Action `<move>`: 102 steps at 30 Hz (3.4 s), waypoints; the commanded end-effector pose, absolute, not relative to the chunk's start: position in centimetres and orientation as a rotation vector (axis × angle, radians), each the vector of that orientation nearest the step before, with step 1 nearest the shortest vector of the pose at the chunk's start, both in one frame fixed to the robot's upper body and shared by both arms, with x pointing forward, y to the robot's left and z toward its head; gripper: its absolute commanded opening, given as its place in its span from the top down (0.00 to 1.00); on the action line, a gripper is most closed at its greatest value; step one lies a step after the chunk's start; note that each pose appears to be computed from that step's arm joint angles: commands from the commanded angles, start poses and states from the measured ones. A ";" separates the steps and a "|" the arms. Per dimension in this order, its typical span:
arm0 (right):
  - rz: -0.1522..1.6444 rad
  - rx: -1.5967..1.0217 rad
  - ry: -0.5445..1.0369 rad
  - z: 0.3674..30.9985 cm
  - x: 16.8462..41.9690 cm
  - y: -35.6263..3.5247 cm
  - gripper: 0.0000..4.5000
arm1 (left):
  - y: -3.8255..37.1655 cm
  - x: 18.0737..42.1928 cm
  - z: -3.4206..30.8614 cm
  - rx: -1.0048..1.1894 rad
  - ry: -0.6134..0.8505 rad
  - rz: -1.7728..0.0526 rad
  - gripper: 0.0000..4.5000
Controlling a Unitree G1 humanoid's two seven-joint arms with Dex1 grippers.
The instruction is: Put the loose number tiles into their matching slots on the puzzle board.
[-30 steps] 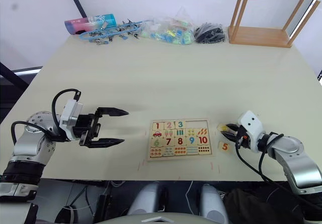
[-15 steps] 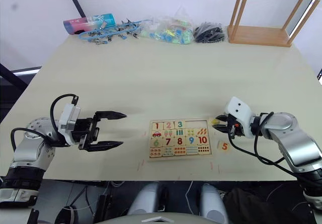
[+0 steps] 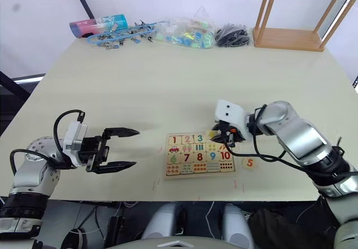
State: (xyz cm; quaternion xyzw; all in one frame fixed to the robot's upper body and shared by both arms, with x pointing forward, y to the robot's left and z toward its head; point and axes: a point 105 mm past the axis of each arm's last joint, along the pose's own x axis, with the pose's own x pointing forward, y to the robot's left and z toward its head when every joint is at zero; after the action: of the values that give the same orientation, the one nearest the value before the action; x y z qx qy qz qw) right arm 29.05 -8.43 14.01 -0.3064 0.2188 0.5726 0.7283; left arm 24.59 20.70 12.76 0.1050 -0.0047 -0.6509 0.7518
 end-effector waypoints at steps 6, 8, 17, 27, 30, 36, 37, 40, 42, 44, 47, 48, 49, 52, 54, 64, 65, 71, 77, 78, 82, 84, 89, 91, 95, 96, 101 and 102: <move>1.236 -0.763 0.520 13.8 30.2 -7.9 0.81 | 20.9 24.3 13.6 0.266 -0.049 -1.427 0.00; 1.231 -0.787 0.527 13.5 30.5 -7.9 0.81 | 20.9 24.4 13.6 0.266 -0.051 -1.428 0.00; 1.248 -0.834 0.557 12.7 30.7 -8.1 0.81 | 20.9 24.4 13.5 0.266 -0.055 -1.427 0.00; 1.243 -0.855 0.560 12.4 31.1 -8.2 0.81 | 20.8 24.4 13.5 0.266 -0.055 -1.435 0.00; 1.243 -0.858 0.558 12.4 31.3 -8.1 0.81 | 20.8 24.4 13.5 0.267 -0.056 -1.438 0.00; 1.249 -0.866 0.559 12.3 31.4 -8.0 0.81 | 20.8 24.6 13.6 0.274 -0.056 -1.438 0.00; 1.250 -0.867 0.557 12.3 31.4 -8.0 0.81 | 20.8 24.6 13.6 0.275 -0.056 -1.438 0.00; 1.258 -0.870 0.554 12.3 31.4 -7.8 0.81 | 20.7 24.6 13.7 0.276 -0.056 -1.436 0.00; 1.264 -0.872 0.552 12.3 31.3 -7.6 0.81 | 20.7 24.7 13.7 0.277 -0.058 -1.434 0.00; 1.267 -0.874 0.549 12.3 31.4 -7.5 0.81 | 20.7 24.7 13.7 0.278 -0.058 -1.433 0.00; 1.270 -0.877 0.548 12.3 31.4 -7.4 0.81 | 20.7 24.6 13.7 0.277 -0.058 -1.433 0.00; 1.271 -0.878 0.548 12.4 31.4 -7.4 0.81 | 20.7 24.6 13.7 0.277 -0.058 -1.432 0.00; 1.272 -0.879 0.547 12.4 31.4 -7.4 0.81 | 20.7 24.7 13.7 0.277 -0.058 -1.432 0.00; 1.273 -0.882 0.541 12.5 31.4 -7.3 0.81 | 20.7 24.7 13.7 0.276 -0.059 -1.431 0.00; 1.273 -0.887 0.537 12.6 31.5 -7.2 0.81 | 20.6 24.7 13.6 0.275 -0.059 -1.431 0.00; 1.287 -0.903 0.544 12.6 31.4 -7.0 0.81 | 20.5 24.8 13.5 0.270 -0.061 -1.431 0.00; 1.290 -0.903 0.546 12.6 31.3 -7.0 0.81 | 20.5 24.8 13.5 0.270 -0.060 -1.431 0.00; 1.303 -0.906 0.555 12.4 31.1 -7.0 0.81 | 20.5 24.7 13.5 0.271 -0.058 -1.431 0.00; 1.305 -0.904 0.553 12.2 31.1 -6.8 0.81 | 20.6 24.7 13.5 0.273 -0.057 -1.432 0.00; 1.306 -0.904 0.553 12.2 31.0 -6.8 0.81 | 20.6 24.7 13.5 0.273 -0.056 -1.431 0.00; 1.307 -0.901 0.552 12.1 31.0 -6.6 0.81 | 20.6 24.7 13.5 0.274 -0.055 -1.432 0.00; 1.308 -0.903 0.551 12.1 31.0 -6.6 0.81 | 20.6 24.7 13.5 0.274 -0.055 -1.433 0.00; 1.309 -0.907 0.541 12.4 31.1 -6.6 0.40 | 20.6 24.7 13.6 0.274 -0.054 -1.436 0.00; 1.308 -0.900 0.539 12.5 31.1 -6.7 0.19 | 20.6 24.7 13.5 0.274 -0.054 -1.437 0.00; 1.303 -0.895 0.537 12.9 31.1 -6.8 0.10 | 20.6 24.8 13.5 0.274 -0.055 -1.438 0.00; 1.301 -0.892 0.536 13.0 31.1 -6.9 0.10 | 20.5 24.8 13.5 0.274 -0.055 -1.439 0.00; 1.291 -0.825 0.502 14.0 31.1 -7.1 0.10 | 20.3 25.0 13.4 0.272 -0.057 -1.442 0.00; 1.291 -0.807 0.493 14.2 31.1 -7.1 0.10 | 20.3 25.0 13.4 0.271 -0.058 -1.443 0.00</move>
State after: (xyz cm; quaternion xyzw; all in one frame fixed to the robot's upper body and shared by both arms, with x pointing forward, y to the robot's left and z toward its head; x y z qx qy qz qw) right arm 31.10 -7.32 12.59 -0.3669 0.2511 0.5779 0.6843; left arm 25.13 20.29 12.96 0.1164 -0.0162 -0.6508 0.7501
